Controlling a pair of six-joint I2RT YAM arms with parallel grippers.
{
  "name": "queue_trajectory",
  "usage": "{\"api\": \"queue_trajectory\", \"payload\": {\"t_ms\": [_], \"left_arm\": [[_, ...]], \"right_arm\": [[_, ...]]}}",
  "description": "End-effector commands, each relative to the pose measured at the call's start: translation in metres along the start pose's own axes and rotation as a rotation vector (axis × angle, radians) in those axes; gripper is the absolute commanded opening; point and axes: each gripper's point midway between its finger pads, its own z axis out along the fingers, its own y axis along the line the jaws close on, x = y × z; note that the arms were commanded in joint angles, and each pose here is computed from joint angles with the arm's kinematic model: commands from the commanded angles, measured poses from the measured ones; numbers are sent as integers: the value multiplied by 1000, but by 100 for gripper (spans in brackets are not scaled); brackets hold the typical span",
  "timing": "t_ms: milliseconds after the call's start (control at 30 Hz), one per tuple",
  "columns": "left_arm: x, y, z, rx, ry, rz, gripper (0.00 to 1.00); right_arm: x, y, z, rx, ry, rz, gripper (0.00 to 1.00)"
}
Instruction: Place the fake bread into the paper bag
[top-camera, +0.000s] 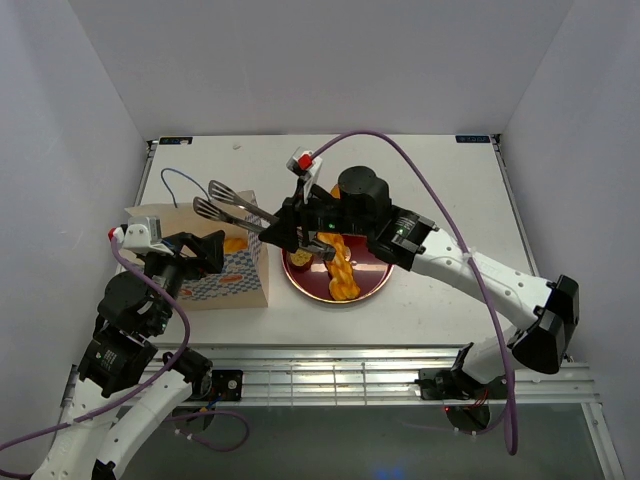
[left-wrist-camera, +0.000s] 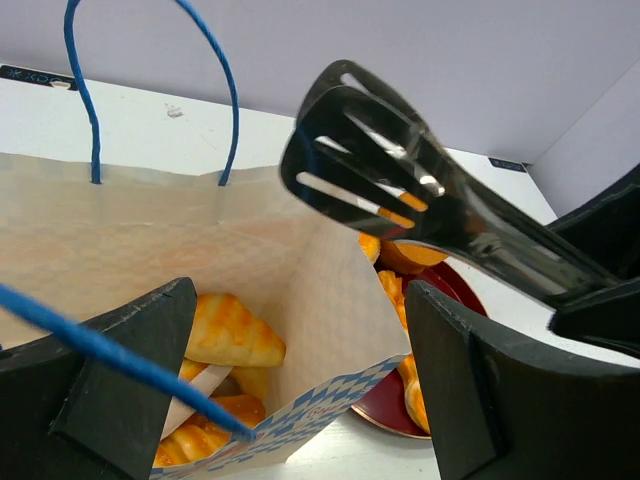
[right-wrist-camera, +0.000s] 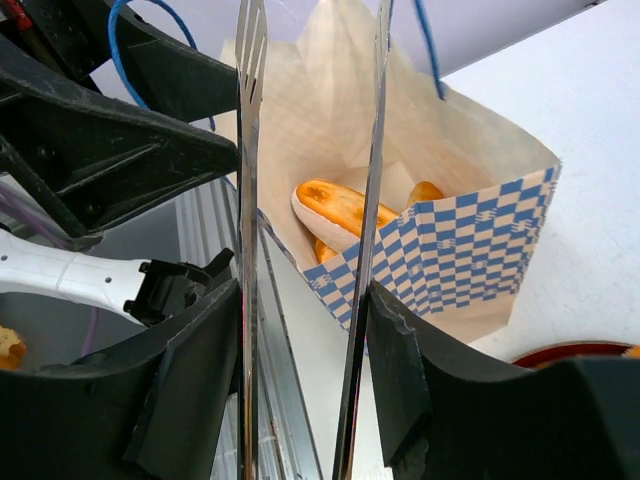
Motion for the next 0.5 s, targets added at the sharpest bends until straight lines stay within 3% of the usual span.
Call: {"api": "queue_trajectory", "payload": {"t_ms": [0, 200, 467], "left_arm": [[-6, 2, -1, -13, -11, 10, 95], [-3, 2, 1, -16, -12, 0, 95], [2, 3, 8, -25, -3, 9, 95]], "right_arm": [[-50, 16, -31, 31, -118, -91, 57], [-60, 1, -63, 155, -166, -105, 57], [-42, -21, -101, 315, -197, -77, 57]]}}
